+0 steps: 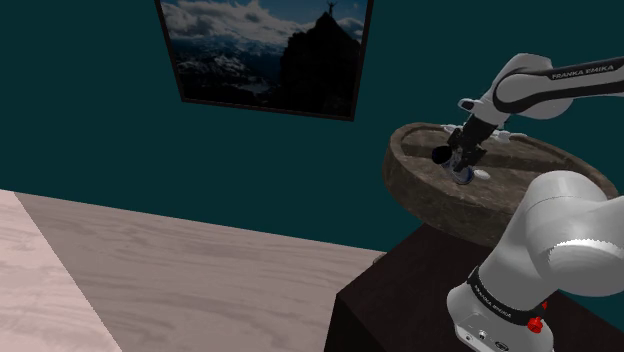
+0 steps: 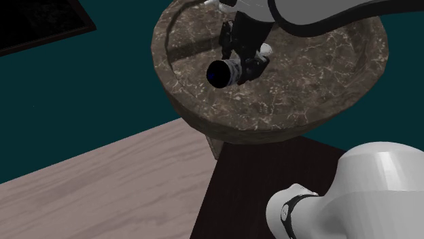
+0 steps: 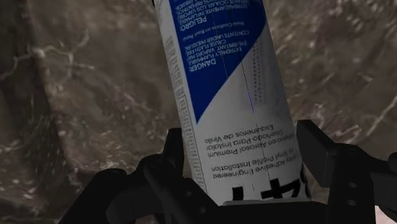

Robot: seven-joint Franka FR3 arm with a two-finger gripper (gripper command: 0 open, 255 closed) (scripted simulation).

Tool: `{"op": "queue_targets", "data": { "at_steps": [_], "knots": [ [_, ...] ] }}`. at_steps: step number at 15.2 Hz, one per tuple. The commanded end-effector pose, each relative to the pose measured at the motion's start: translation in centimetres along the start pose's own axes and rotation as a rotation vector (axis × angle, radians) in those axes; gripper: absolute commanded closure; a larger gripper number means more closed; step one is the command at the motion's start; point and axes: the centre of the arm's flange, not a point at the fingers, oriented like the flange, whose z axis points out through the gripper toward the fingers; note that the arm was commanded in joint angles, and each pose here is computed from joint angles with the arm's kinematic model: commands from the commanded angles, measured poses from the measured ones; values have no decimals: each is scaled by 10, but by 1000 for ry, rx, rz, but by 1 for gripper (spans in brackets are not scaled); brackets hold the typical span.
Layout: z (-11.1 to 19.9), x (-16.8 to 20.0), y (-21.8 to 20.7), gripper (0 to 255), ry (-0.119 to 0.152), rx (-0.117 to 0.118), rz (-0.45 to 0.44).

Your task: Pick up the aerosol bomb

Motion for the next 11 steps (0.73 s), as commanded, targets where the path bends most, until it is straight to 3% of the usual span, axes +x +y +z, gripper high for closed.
{"op": "queue_targets", "data": {
  "at_steps": [1,11],
  "knots": [
    [-10,3,0,255,0,0,0],
    [-52,13,0,255,0,0,0]
  ]
}}
